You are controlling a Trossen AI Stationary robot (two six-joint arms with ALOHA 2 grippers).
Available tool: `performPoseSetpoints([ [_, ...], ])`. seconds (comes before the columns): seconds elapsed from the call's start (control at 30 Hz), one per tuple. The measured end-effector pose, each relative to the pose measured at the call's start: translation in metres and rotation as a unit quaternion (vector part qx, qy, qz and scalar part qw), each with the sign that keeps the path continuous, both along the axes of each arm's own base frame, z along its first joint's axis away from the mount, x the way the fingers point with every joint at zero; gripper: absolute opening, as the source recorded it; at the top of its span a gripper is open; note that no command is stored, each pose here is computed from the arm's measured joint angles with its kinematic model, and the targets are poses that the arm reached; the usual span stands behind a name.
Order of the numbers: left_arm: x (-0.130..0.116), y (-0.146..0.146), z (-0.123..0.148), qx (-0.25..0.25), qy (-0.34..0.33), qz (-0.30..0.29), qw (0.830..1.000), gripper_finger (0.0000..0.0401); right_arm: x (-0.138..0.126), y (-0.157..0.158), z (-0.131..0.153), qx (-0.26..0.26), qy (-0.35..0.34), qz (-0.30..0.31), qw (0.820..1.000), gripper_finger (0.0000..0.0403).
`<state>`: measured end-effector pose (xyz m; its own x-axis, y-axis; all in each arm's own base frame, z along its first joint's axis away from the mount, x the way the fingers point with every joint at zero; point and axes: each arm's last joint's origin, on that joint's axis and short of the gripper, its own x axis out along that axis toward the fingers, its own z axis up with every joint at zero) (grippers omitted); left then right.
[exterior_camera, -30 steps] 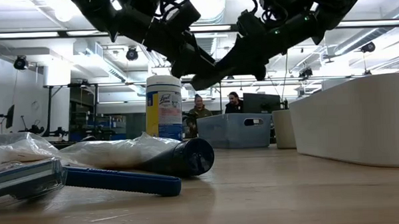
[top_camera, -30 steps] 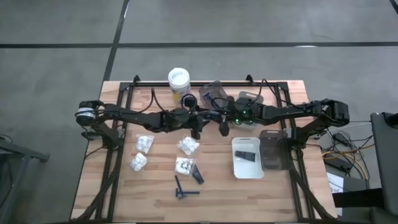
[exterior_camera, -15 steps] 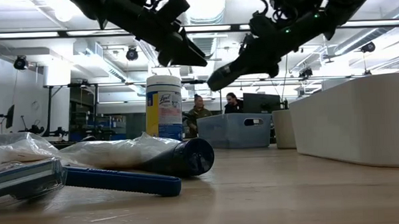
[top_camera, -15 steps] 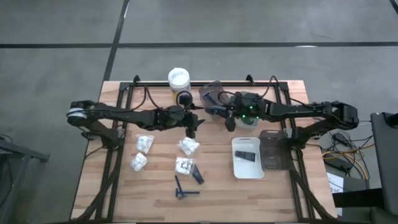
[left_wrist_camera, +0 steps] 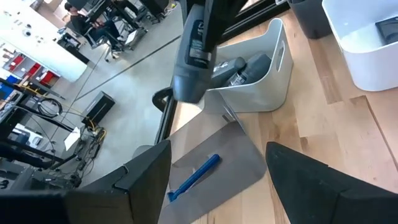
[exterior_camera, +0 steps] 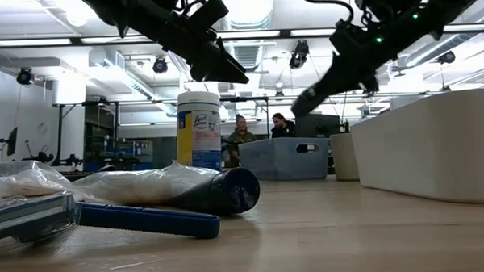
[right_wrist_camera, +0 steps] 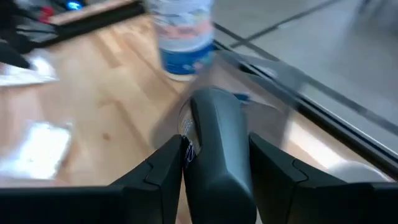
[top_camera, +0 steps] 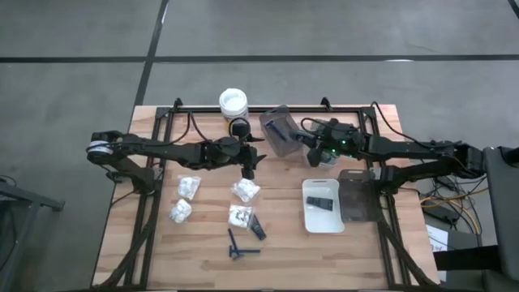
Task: Pick & Place Travel size toiletries
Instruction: Put the gray deodorant into the gray bin
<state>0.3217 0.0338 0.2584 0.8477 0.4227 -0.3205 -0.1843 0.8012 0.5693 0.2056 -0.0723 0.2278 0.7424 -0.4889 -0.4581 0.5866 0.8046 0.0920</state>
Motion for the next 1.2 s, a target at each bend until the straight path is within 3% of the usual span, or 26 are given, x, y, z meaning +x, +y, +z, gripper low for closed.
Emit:
performPoseSetpoints([
  [0.5, 0.0, 0.0, 0.0, -0.007, -0.004, 0.003, 1.0, 0.0266, -0.037, 0.002, -0.007, -0.006, 0.08, -0.153, 0.985, 0.0144],
  [1.2, 0.0, 0.0, -0.001, -0.017, -0.005, 0.007, 1.0, 0.0266, -0.023, -0.004, -0.045, 0.036, 0.152, -0.179, 0.971, 0.0162],
])
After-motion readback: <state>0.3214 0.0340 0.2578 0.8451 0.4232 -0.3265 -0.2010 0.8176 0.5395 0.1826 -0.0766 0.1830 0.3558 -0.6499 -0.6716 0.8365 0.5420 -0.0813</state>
